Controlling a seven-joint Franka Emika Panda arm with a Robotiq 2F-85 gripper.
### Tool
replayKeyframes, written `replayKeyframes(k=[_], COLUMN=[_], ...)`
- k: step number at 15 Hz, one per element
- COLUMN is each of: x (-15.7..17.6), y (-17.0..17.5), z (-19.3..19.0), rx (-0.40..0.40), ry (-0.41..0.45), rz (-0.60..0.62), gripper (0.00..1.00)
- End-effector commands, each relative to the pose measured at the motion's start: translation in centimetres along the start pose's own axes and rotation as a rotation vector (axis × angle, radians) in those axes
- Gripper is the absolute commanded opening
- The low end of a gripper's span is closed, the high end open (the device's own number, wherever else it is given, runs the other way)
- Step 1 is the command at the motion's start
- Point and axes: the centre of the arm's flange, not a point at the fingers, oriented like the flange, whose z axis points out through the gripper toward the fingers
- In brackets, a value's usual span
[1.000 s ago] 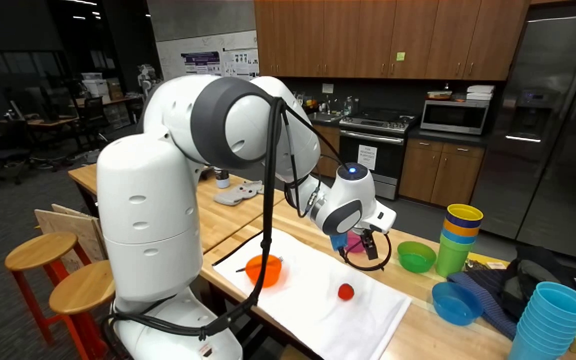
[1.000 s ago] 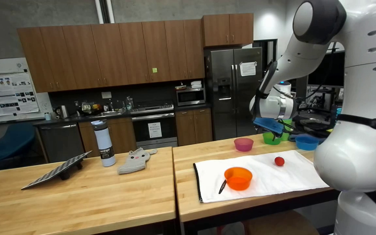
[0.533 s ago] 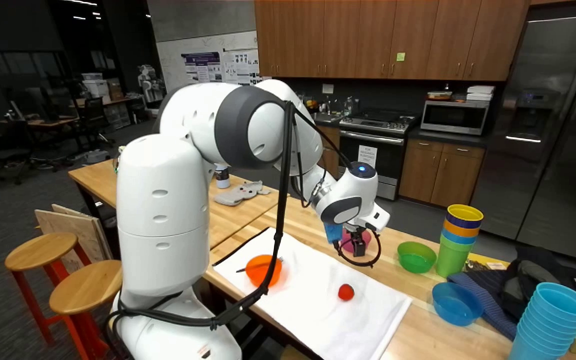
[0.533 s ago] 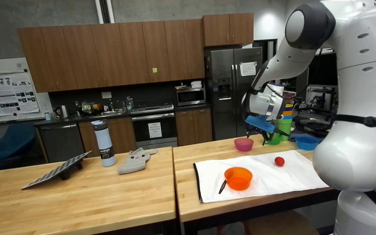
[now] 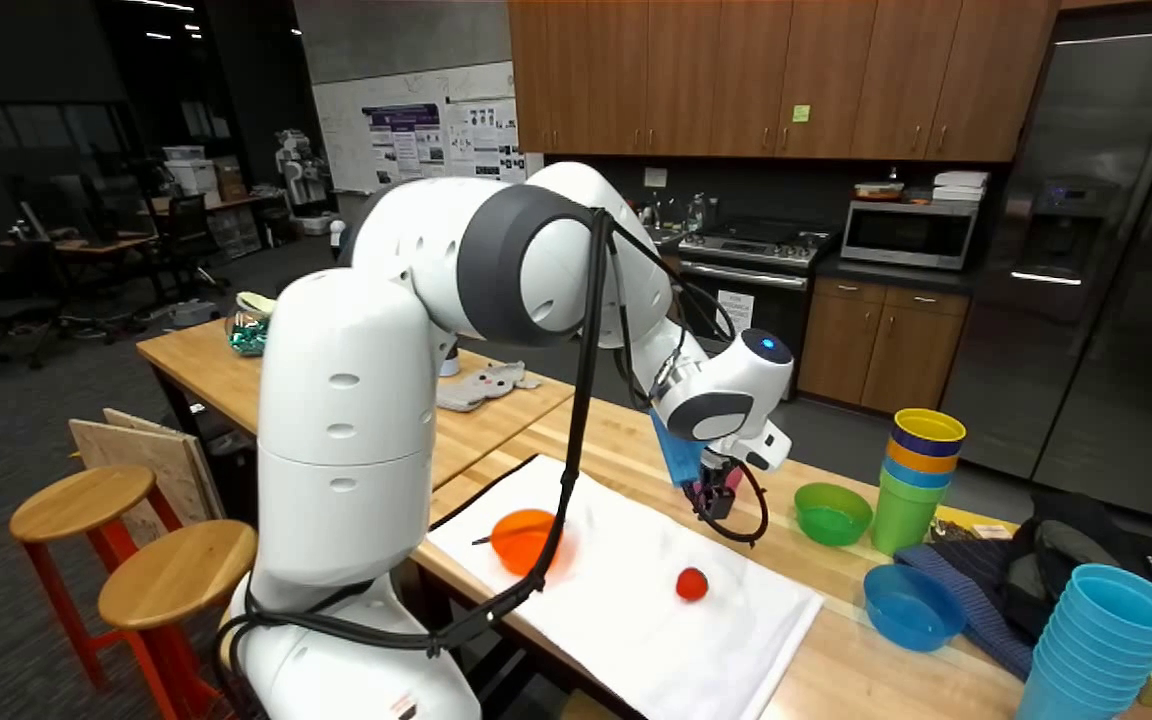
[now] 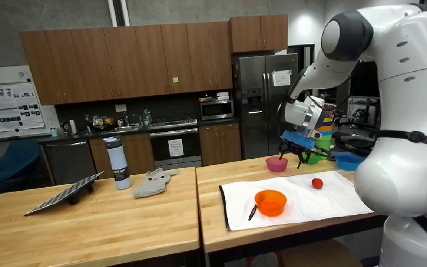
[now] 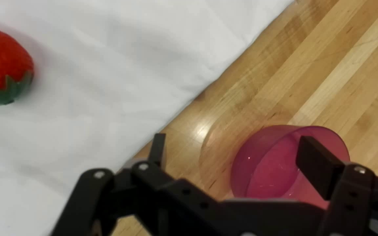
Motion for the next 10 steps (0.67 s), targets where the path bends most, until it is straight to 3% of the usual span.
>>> replayKeyframes(k=[1,10], x=[1.3,3.8], y=[0.2,-0.1], z=[-0.2,-1.1], rx=[0.001,-0.023], ry=[-0.011,0.031], rz=[0.004,0.064], gripper=[1.0,1.0])
